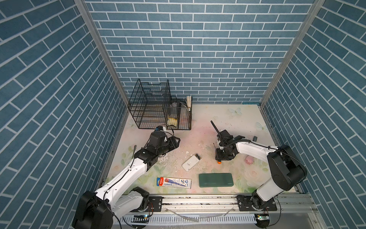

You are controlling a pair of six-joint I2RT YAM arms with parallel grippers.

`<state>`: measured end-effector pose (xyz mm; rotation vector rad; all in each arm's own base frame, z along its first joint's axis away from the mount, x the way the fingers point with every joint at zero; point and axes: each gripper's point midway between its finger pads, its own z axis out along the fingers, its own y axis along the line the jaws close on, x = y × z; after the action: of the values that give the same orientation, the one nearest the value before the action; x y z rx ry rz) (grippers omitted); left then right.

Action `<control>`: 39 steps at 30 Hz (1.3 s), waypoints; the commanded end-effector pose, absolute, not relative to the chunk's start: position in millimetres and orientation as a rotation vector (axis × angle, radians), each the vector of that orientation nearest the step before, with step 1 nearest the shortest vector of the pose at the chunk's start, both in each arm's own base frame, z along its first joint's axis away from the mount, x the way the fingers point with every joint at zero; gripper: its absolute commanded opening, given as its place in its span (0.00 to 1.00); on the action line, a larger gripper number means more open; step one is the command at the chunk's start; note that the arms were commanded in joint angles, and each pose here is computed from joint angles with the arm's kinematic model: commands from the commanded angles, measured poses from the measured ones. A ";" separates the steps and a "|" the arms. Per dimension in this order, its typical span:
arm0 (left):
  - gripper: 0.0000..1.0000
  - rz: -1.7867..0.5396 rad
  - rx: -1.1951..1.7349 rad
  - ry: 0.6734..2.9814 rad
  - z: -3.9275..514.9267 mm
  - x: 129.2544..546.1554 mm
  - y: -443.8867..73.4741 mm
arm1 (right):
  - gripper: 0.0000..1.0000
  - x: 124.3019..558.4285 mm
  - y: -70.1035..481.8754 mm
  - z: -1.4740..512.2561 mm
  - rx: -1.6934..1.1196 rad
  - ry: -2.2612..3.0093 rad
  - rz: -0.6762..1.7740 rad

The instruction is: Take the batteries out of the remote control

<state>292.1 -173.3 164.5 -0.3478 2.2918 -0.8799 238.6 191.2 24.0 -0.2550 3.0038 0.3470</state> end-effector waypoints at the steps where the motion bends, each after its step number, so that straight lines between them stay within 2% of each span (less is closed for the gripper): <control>1: 0.62 -0.892 -0.348 2.275 165.6 292.0 -171.8 | 0.46 229.2 182.9 12.7 -0.275 3.043 0.319; 8: 0.62 -0.895 -0.350 2.276 164.3 292.0 -171.9 | 0.35 228.4 184.8 11.9 -0.277 3.046 0.341; 16: 0.62 -0.899 -0.357 2.278 162.6 290.9 -171.5 | 0.18 228.4 187.6 14.5 -0.292 3.042 0.360; 24: 0.62 -0.953 -0.334 2.321 159.6 294.6 -185.5 | 0.09 234.4 192.5 45.7 -0.397 3.005 0.372; 28: 0.62 -0.990 -0.300 2.376 153.2 292.9 -201.4 | 0.07 235.8 197.6 74.5 -0.503 2.951 0.379; 33: 0.62 -1.093 -0.186 2.398 166.8 292.0 -246.0 | 0.04 234.4 213.1 108.9 -0.695 2.807 0.414; 39: 0.62 -1.232 -0.088 2.342 177.0 290.5 -296.6 | 0.03 231.2 230.9 134.2 -0.777 2.725 0.439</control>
<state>287.1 -275.3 160.7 -0.1288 2.4043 -1.1434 233.1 226.6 114.7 -0.6853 2.7780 0.4468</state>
